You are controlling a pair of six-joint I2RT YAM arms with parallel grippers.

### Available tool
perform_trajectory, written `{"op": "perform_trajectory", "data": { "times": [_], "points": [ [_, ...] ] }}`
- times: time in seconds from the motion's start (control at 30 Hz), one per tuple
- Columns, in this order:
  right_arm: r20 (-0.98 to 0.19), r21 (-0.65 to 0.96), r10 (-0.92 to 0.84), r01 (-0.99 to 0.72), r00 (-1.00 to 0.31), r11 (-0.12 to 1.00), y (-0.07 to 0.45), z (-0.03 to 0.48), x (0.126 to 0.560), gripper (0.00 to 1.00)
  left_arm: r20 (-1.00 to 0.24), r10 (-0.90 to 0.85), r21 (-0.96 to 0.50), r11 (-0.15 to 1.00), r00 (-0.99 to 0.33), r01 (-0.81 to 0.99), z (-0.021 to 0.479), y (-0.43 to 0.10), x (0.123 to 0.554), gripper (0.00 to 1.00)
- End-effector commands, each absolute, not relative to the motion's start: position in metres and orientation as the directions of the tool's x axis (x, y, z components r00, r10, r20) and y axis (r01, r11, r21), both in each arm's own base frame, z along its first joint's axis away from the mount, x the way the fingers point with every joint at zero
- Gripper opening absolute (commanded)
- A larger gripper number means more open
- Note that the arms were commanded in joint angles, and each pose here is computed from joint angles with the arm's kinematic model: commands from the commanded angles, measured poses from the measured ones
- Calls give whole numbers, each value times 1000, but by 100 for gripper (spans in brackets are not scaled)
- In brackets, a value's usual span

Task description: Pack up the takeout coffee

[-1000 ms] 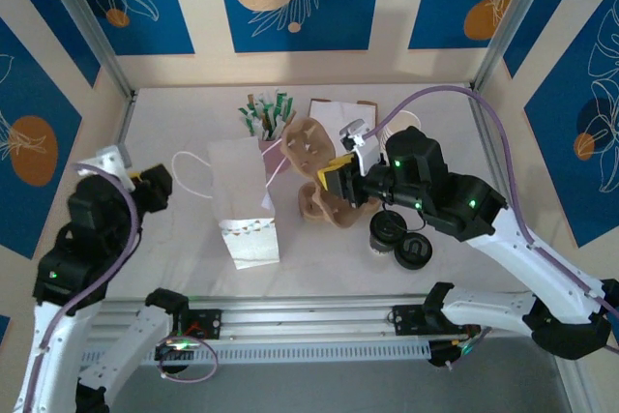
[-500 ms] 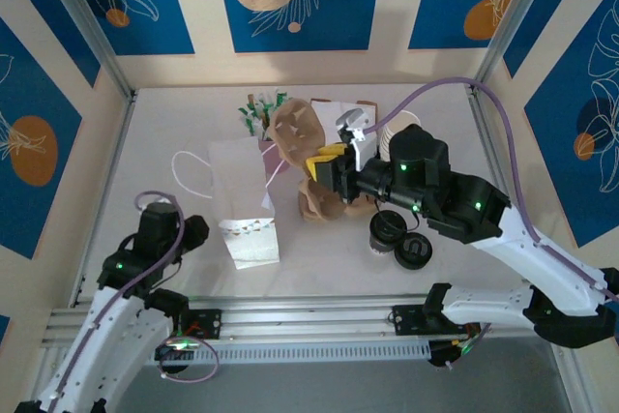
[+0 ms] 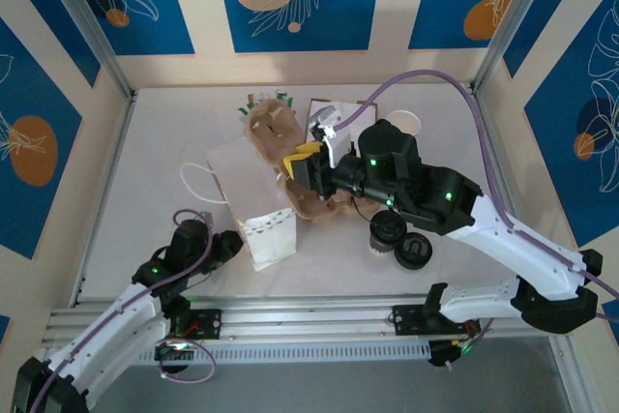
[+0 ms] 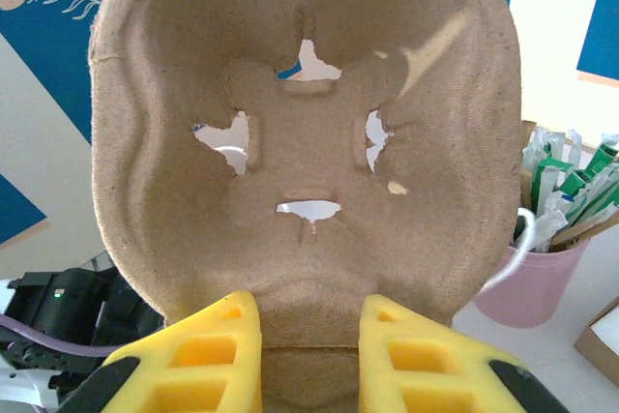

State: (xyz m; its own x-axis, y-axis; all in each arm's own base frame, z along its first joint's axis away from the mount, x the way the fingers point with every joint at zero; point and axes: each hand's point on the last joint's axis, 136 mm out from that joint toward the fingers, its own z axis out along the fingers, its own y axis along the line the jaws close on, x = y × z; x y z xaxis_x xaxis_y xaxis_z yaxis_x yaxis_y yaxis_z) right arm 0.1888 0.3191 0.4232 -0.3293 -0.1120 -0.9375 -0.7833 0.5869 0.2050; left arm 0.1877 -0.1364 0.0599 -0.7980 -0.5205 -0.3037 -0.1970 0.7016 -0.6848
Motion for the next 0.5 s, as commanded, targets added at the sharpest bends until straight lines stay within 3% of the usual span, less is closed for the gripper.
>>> {"op": "perform_trajectory", "data": {
  "times": [0.0,0.47],
  "points": [
    [-958,195,-56,-785,-280,589,321,448,193,5,-304,-528,-747,649,-793,-146,69,-158,193,37],
    [-965,86,-159,-822,-210,562,351,433,206,5,-396,-395,-695,718,-829,-11,63,-215,176,39]
  ]
}}
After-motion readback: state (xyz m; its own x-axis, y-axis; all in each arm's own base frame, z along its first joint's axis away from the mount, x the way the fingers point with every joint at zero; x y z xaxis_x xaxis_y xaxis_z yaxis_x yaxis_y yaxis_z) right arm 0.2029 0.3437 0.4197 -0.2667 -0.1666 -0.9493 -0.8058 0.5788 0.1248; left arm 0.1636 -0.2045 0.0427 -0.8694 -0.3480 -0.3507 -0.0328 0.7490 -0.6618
